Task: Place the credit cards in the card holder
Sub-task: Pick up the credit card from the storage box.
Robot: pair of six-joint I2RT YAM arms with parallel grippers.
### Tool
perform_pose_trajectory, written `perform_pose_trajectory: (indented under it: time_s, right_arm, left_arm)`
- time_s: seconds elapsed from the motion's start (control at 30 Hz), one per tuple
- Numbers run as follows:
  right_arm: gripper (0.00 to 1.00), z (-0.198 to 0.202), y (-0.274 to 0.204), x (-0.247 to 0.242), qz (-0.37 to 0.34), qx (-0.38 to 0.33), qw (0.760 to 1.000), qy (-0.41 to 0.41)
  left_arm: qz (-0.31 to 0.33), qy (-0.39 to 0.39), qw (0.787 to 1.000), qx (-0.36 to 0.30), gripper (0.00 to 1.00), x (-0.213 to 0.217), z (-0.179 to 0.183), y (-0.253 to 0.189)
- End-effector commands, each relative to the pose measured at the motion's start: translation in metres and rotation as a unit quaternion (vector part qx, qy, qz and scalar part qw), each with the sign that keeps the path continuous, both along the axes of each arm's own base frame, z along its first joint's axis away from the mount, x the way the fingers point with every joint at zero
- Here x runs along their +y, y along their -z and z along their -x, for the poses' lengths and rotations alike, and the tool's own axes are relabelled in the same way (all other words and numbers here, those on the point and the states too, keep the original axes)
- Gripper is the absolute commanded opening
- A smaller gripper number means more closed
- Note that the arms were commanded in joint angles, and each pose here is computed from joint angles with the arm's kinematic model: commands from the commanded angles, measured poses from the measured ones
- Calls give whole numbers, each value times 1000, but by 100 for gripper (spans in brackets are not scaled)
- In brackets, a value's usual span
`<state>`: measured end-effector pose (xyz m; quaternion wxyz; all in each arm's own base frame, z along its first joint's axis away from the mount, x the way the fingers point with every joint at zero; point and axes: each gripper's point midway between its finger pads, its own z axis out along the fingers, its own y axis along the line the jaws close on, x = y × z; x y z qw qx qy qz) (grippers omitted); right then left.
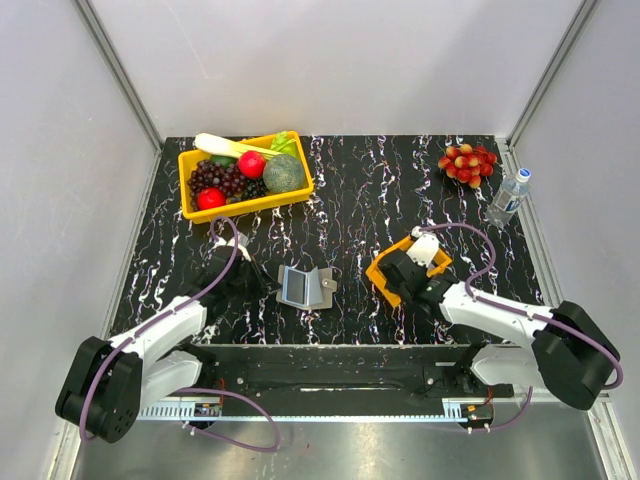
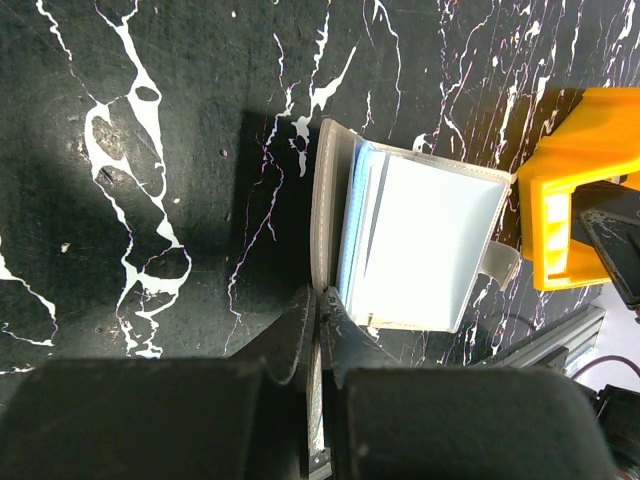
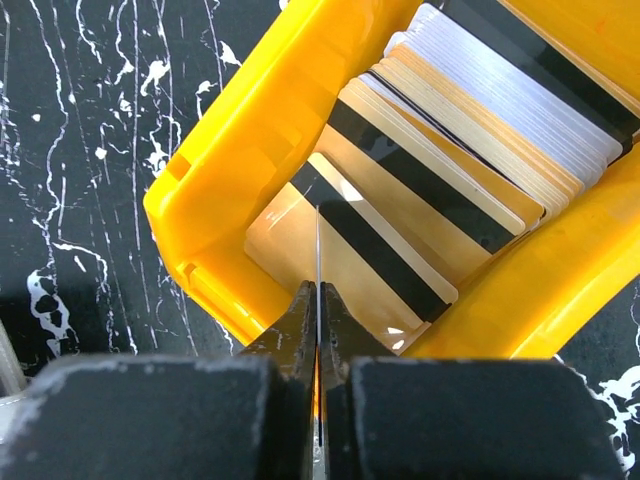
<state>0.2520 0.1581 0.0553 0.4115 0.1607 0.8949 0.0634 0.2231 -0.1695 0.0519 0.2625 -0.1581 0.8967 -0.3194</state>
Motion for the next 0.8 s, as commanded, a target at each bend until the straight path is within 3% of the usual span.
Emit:
perform_pose_trajectory:
  time_s: [0.0, 0.2, 0.33, 0.43, 0.5, 0.6, 0.77]
  right_arm:
    - [0, -11, -35, 4, -20, -53, 998, 1]
    - [0, 0, -81, 11, -31, -65, 995, -72]
    - [0, 11, -102, 40, -91, -20, 975, -202]
    - [0, 28, -93, 59, -93, 84, 948, -293]
    - [0, 44, -86, 71, -87, 156, 914, -365]
    - [0, 63, -76, 75, -76, 264, 869, -412]
    - [0, 78, -67, 86, -92, 346, 813, -459]
  left_arm:
    - [13, 12, 1000, -24, 0, -6, -5, -11]
    - [8, 14, 1000, -25, 0, -5, -5, -12]
    - [8, 16, 1000, -25, 0, -5, -5, -12]
    - [9, 16, 999, -27, 0, -6, -5, -13]
    - [9, 16, 999, -27, 0, -6, -5, -14]
    - [9, 19, 999, -26, 0, -6, -4, -13]
    - [12, 22, 999, -25, 0, -8, -5, -13]
